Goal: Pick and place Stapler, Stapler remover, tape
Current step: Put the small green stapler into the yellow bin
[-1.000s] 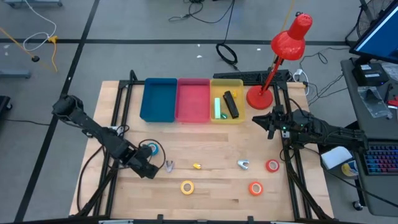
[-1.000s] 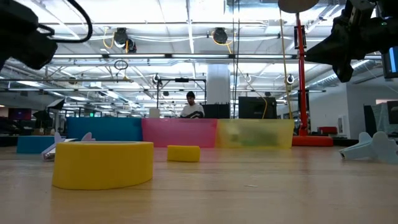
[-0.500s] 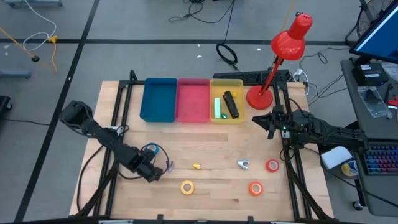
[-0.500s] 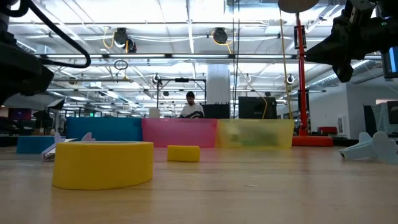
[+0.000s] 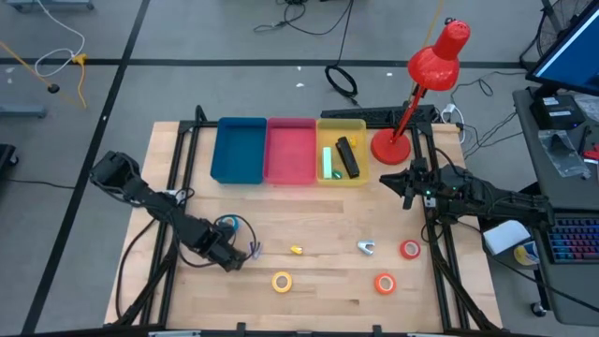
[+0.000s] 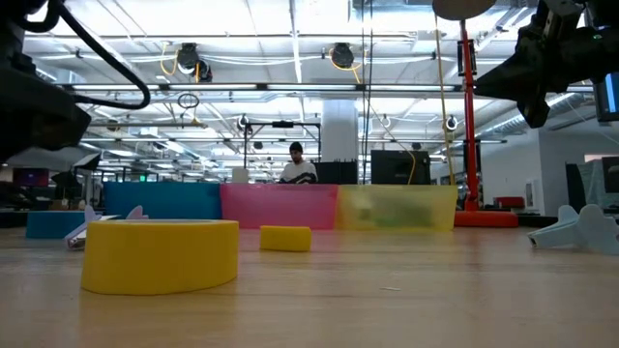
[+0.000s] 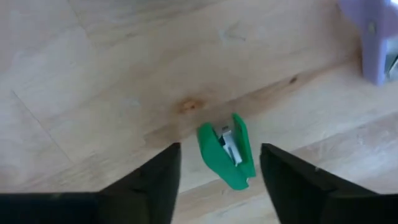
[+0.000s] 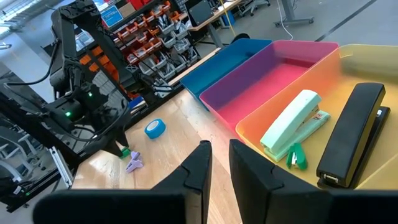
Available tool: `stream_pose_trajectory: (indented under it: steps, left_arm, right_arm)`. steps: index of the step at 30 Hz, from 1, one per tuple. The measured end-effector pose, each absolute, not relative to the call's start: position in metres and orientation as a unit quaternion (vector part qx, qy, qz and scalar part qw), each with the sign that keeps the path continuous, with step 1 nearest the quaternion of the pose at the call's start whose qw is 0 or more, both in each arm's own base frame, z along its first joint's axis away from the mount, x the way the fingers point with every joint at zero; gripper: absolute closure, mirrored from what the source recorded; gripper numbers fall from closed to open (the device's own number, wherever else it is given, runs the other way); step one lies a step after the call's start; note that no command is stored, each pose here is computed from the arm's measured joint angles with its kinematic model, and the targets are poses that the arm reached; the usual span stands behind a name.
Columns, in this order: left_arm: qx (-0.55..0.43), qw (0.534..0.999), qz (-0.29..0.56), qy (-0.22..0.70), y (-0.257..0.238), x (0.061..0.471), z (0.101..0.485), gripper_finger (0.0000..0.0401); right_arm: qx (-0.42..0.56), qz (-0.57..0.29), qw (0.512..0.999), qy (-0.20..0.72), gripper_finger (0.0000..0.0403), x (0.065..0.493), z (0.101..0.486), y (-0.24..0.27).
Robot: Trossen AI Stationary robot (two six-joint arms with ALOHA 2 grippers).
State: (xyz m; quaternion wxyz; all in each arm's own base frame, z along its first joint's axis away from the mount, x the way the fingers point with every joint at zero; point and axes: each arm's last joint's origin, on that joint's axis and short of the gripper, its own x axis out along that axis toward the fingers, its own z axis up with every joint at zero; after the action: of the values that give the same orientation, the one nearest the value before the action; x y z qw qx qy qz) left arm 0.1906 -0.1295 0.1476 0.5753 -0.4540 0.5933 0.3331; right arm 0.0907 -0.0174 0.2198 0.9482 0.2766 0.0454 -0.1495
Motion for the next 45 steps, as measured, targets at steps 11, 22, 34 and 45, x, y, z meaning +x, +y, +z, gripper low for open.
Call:
stream_pose_trajectory:
  steps: [11, 22, 34, 45]
  left_arm:
    - [-0.443, 0.583, 0.33, 0.595, -0.131, 0.189, 0.147, 0.0292]
    - [-0.44, 0.594, 0.33, 0.587, -0.13, 0.189, 0.148, 0.0345]
    - [-0.484, 0.694, 0.213, 0.488, -0.119, 0.191, 0.197, 0.0333]
    - [-0.467, 0.838, 0.169, 0.227, -0.061, 0.217, 0.254, 0.033]
  right_arm:
    - [0.273, -0.15, 0.949, 0.046, 0.0355, 0.091, 0.22, -0.017]
    - [0.278, -0.163, 0.946, 0.041, 0.0355, 0.09, 0.22, -0.018]
    - [0.254, -0.126, 0.958, -0.037, 0.0355, 0.103, 0.239, -0.019]
    - [0.191, -0.022, 0.978, -0.08, 0.0355, 0.17, 0.241, -0.024]
